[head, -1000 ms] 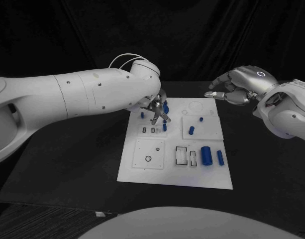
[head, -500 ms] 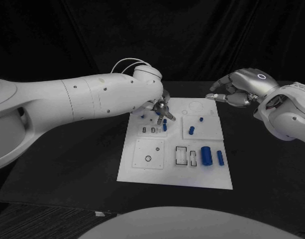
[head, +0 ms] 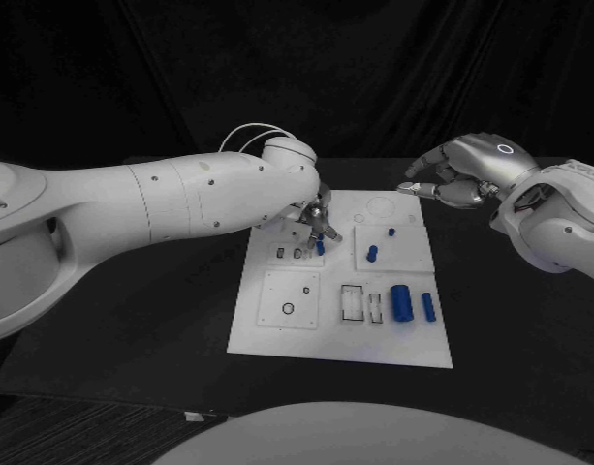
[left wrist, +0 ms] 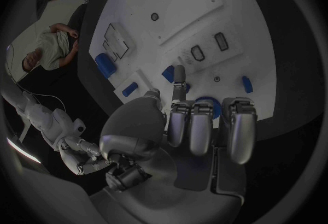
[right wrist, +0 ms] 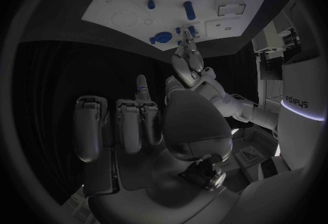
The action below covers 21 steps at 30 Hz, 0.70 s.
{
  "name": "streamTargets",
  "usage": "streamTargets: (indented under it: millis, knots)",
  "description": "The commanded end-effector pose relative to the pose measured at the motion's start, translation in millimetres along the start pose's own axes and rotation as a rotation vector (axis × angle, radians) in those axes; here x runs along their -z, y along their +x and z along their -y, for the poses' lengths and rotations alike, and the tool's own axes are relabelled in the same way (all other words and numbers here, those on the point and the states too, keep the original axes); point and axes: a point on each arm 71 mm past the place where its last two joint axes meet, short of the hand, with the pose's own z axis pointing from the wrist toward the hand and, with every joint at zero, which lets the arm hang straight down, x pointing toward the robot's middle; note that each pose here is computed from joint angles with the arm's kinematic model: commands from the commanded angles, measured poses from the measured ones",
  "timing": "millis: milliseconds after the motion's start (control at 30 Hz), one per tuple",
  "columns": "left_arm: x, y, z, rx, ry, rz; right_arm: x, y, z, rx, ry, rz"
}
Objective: Assemble the parts on the task board
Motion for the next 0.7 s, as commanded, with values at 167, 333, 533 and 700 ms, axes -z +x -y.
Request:
streamTargets:
  millis: [167, 333, 533, 700]
  knots:
    - [-2.2, 2.7, 2.8, -0.002, 0.003, -0.017, -1.0, 0.9, -0.9, 0.000, -0.002, 0.004]
    - [-3.1, 3.6, 2.1, -0.003, -0.003, -0.024, -1.2, 1.1, -1.0, 0.000, -0.003, 0.002]
    - [-3.9, 5.1, 1.1, -0.010, -0.011, -0.040, -1.3, 1.2, -0.5, 0.001, -0.001, 0.001]
    - [-4.6, 6.2, 0.1, -0.018, -0.020, -0.056, -1.6, 1.5, -0.8, 0.001, -0.001, 0.000]
